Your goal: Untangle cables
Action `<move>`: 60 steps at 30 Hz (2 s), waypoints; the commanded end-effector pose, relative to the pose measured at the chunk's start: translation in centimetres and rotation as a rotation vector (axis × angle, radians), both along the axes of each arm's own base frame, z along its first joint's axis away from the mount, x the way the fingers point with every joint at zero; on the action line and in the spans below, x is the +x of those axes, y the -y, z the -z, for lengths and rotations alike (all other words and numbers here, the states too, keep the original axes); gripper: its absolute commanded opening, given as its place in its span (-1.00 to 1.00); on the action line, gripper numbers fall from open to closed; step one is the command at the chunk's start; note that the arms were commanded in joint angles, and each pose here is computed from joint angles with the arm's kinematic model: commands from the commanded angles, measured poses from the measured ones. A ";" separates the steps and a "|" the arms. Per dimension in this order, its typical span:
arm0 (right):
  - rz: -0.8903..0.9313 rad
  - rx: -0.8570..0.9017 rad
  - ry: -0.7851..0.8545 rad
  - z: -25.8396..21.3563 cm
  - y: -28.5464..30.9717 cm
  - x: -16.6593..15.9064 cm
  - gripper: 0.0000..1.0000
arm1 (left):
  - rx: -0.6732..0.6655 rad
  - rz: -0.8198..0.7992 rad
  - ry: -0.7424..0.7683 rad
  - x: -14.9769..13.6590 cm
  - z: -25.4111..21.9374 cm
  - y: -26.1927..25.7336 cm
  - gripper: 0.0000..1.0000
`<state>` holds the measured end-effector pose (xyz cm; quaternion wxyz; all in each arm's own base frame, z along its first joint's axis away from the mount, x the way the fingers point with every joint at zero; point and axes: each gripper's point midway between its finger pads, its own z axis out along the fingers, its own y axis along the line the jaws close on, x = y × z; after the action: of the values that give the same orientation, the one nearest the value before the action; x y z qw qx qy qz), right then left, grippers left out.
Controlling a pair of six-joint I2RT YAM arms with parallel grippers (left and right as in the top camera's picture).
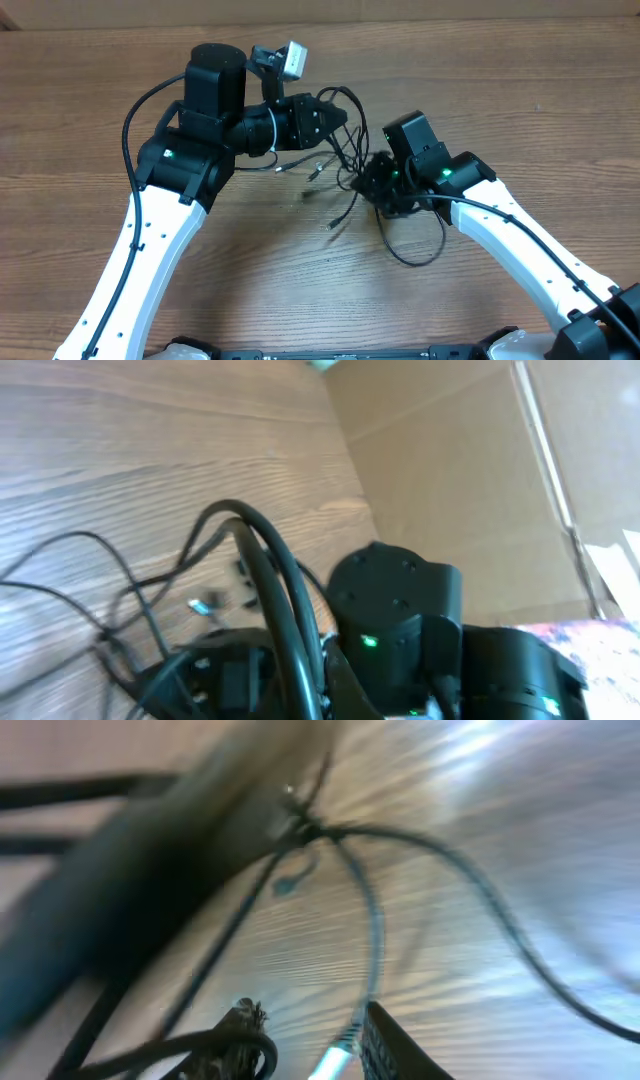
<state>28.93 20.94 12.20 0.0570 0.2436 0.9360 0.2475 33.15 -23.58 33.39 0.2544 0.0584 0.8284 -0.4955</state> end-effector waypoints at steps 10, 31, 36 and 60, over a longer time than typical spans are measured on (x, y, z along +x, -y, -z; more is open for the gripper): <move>0.091 -0.358 0.031 1.9 6.5 -0.1 -0.39 | 0.130 -0.169 0.032 2.1 0.9 -6.5 -0.91; 0.244 -0.587 0.025 1.8 13.7 0.6 -0.38 | 0.185 -0.194 0.041 2.5 1.8 -8.3 -0.92; 0.206 -0.504 0.036 1.9 12.6 1.4 -0.39 | 0.181 -0.173 0.024 2.0 2.0 -7.8 -0.92; -0.474 -0.215 0.313 0.0 2.1 2.2 0.13 | 0.276 0.055 0.229 0.0 2.2 -4.1 -0.92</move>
<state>30.90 18.06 11.83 0.1544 0.0255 0.9725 0.1724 33.92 -19.88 30.13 0.2912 0.1076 0.8627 -0.3992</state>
